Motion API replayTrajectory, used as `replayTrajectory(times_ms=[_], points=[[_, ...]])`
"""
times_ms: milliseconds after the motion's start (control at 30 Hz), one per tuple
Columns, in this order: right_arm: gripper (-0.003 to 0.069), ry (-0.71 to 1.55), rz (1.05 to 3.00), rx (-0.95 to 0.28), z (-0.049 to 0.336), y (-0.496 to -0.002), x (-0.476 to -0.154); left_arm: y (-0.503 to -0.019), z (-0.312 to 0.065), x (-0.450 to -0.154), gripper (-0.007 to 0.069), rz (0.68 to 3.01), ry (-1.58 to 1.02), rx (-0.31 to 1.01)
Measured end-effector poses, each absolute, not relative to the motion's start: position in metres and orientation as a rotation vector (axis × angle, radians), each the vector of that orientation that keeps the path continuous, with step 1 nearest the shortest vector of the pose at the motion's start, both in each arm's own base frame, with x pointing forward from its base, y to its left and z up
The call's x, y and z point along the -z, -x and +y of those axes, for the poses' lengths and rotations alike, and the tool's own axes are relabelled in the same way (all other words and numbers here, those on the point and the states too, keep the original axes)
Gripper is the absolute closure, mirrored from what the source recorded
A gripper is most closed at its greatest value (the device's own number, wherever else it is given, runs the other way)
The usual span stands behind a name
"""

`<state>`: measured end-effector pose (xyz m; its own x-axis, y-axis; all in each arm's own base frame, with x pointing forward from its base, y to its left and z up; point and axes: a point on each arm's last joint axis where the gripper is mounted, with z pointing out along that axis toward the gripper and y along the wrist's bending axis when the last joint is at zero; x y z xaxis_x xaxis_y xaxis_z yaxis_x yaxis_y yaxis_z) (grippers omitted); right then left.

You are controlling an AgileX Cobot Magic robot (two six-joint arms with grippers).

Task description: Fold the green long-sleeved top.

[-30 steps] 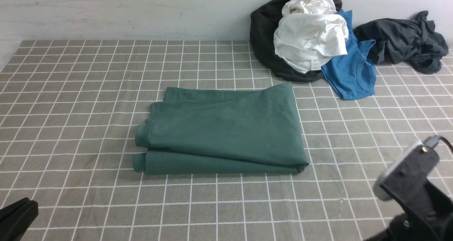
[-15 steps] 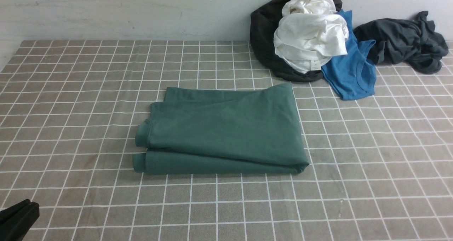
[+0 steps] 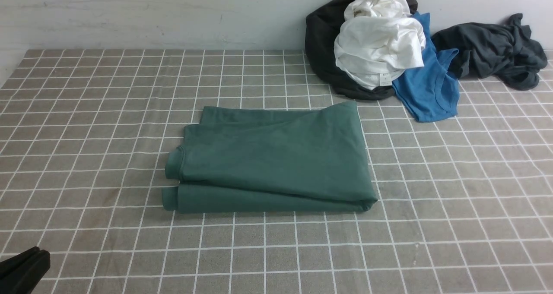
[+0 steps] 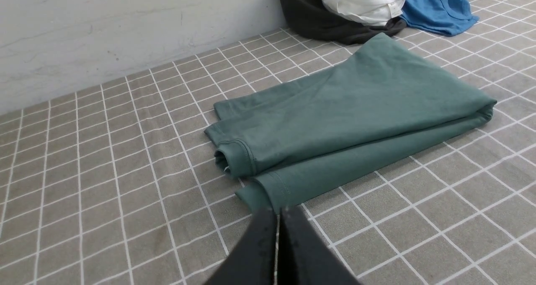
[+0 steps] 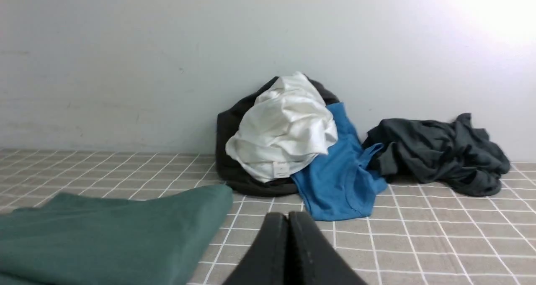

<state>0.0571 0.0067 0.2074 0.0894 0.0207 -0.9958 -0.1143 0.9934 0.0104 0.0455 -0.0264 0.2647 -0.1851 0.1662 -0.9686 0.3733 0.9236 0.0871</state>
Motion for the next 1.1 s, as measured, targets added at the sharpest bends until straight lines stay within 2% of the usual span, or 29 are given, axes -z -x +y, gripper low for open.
replayTrajectory(times_ms=[233, 900, 1100], points=[[0.0673, 0.013, 1.756, -0.104, 0.004, -0.055, -0.182, -0.046, -0.027, -0.264, 0.0632, 1.769, -0.408, 0.196], [0.0673, 0.055, 1.761, -0.067, 0.004, -0.055, -0.182, -0.046, -0.027, -0.264, 0.0632, 1.769, -0.408, 0.196], [0.0673, 0.056, 1.762, -0.066, 0.004, -0.055, -0.182, -0.040, -0.024, -0.238, 0.0632, 1.737, -0.384, 0.174]])
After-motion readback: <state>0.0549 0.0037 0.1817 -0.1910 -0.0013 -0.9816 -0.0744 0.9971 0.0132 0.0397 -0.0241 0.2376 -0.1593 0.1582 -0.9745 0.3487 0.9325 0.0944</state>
